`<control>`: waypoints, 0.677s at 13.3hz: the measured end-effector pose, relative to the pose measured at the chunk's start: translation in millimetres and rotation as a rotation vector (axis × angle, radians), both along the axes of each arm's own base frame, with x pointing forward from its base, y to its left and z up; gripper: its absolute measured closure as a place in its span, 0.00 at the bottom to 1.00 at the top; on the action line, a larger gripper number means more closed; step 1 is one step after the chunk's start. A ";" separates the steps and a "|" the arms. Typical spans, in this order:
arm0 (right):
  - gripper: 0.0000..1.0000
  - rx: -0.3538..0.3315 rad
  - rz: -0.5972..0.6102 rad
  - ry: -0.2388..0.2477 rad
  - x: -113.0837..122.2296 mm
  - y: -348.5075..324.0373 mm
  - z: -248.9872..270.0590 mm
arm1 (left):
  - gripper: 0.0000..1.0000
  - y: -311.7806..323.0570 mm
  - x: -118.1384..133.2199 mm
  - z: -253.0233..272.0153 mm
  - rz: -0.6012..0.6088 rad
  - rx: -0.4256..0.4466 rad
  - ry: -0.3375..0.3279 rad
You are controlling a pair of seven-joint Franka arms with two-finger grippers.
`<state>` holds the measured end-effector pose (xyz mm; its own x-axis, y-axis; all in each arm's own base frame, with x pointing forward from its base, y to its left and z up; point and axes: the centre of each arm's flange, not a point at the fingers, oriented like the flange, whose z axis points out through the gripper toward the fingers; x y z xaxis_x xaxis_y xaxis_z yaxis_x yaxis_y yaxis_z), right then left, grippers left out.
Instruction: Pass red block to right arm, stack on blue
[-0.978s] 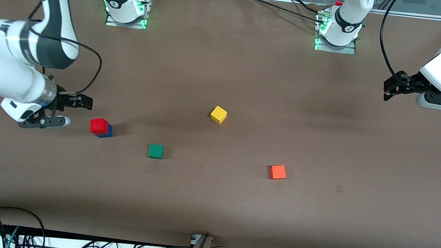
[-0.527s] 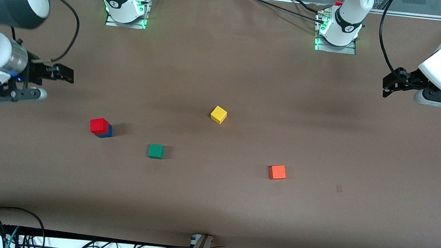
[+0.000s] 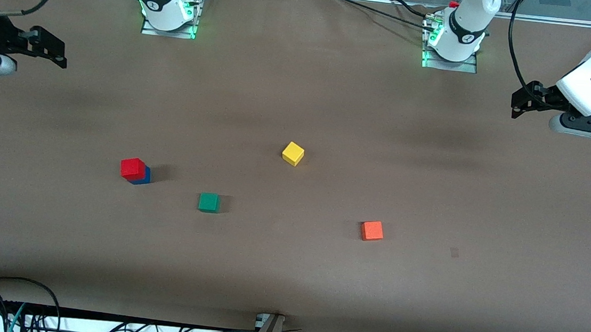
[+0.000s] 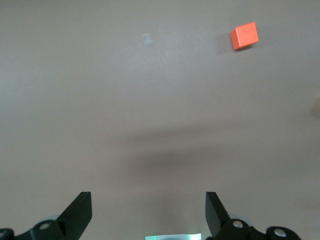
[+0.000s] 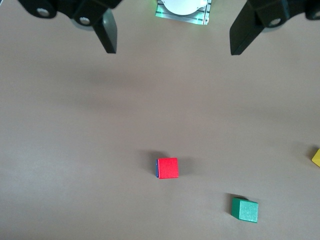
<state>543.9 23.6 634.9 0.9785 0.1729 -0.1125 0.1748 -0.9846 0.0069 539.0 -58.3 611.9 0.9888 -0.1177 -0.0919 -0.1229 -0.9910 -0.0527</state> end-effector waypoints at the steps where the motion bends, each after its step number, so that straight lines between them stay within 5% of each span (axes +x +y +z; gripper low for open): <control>1: 0.00 0.001 -0.008 0.009 -3.2 -4.4 1.9 | 0.00 0.0 0.1 2.4 0.000 -0.001 -0.004; 9: 0.00 -0.010 -0.061 0.082 -17.0 1.6 1.8 | 0.00 4.5 1.0 6.6 0.008 -0.001 -0.011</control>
